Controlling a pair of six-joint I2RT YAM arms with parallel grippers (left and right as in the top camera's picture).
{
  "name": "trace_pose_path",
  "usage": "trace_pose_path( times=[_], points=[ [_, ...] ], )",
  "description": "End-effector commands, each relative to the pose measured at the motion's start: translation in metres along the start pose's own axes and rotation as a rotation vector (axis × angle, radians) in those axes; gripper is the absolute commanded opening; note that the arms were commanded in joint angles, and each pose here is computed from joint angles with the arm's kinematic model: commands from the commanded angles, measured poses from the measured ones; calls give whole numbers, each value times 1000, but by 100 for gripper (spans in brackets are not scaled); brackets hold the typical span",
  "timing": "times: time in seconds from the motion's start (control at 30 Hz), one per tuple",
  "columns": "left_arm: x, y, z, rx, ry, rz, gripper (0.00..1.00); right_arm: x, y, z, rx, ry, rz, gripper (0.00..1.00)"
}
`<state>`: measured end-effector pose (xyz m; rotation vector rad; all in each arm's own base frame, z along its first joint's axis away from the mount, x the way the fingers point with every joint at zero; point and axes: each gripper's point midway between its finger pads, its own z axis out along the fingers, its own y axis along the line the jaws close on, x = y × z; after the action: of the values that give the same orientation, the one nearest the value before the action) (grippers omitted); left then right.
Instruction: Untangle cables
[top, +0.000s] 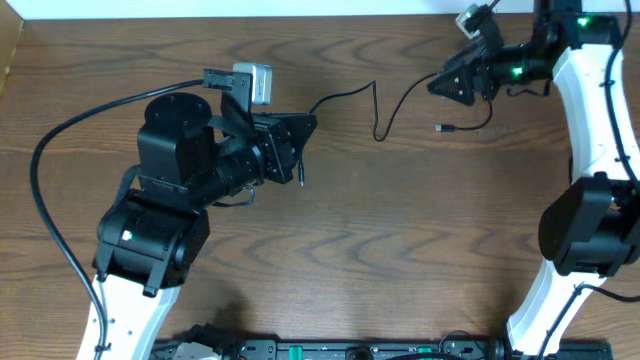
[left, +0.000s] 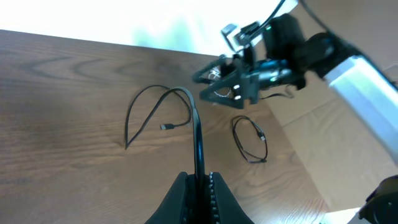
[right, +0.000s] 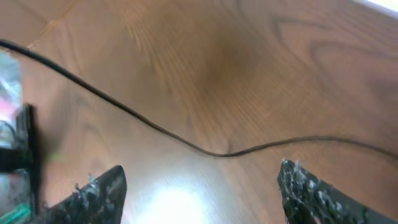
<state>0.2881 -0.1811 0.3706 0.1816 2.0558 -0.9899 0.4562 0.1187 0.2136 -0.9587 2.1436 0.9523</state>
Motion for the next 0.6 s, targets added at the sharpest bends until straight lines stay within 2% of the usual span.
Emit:
trace_pose_path(
  times=[0.0,0.03,0.37,0.47,0.57],
  points=[
    [-4,-1,-6,8,-15,-22,7,5,5,23,-51,-33,-112,71],
    [-4,0,-6,5,-17,-24,7,8,7,31,-73,-47,-145,68],
    [-4,1,-6,4,-17,-24,8,29,61,84,-278,-64,-257,66],
    [-4,1,-6,4,-16,-24,7,28,77,103,-315,-60,-302,63],
    [-4,1,-6,4,-16,-24,7,19,78,124,-280,-39,-273,58]
  ],
)
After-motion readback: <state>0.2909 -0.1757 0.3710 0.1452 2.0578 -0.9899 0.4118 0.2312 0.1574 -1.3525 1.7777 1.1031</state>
